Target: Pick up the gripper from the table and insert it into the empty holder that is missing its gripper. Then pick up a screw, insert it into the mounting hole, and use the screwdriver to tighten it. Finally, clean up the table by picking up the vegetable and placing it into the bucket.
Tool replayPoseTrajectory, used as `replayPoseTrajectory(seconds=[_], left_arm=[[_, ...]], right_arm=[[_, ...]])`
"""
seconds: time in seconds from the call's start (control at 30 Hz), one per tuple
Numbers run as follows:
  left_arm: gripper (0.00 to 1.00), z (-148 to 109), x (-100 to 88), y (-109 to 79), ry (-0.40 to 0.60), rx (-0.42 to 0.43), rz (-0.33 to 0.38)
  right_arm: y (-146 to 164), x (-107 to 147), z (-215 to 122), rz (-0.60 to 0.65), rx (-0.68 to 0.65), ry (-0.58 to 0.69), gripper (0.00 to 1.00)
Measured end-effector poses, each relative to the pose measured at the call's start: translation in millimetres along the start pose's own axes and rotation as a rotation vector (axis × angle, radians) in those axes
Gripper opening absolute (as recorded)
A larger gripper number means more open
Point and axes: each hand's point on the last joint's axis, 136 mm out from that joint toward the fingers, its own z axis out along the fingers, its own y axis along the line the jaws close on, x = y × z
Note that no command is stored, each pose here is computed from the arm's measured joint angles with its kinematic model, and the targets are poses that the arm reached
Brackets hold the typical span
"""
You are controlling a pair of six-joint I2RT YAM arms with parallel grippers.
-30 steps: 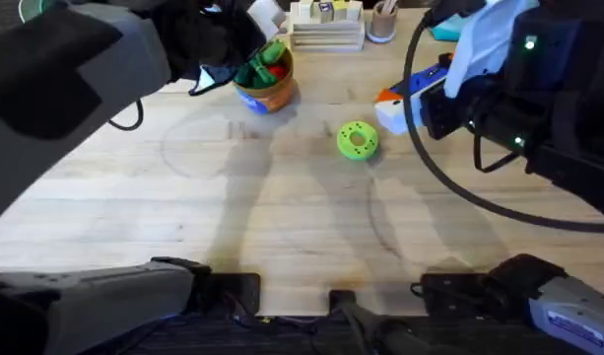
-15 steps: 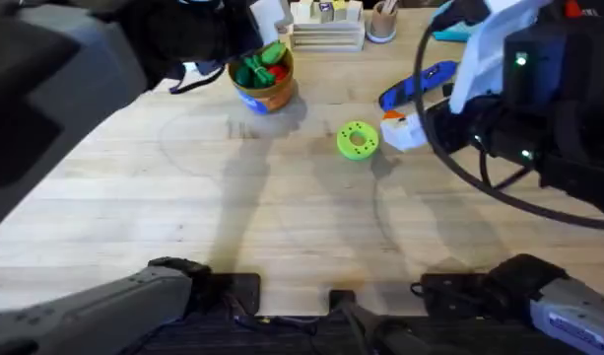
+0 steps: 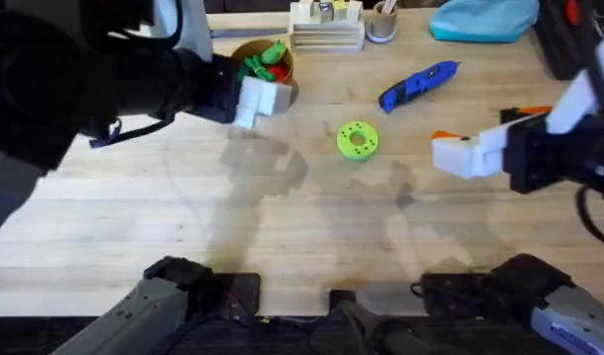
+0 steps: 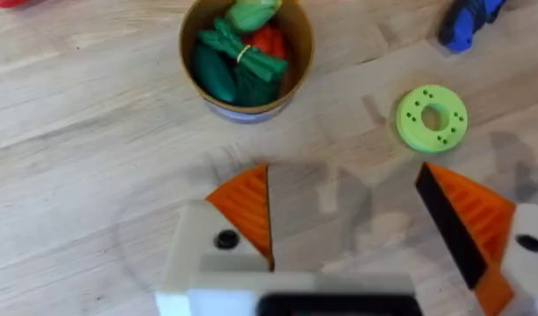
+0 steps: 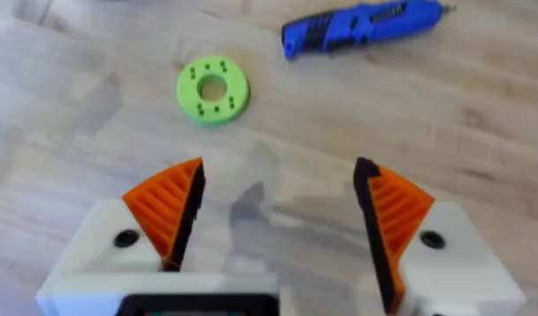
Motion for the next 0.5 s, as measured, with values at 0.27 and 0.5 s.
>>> replayPoseTrajectory(seconds=[0.27, 0.5], left_arm=[[0.993, -14.4, 17.6, -2.0, 0.038, 0.002, 0.061], [0.993, -14.6, 22.6, -2.2, 0.058, 0.003, 0.071]], right_arm=[[-4.0, 4.7, -26.5, 0.106, 0.008, 0.042, 0.992], [-4.0, 4.6, -27.1, 0.139, 0.008, 0.041, 0.991]])
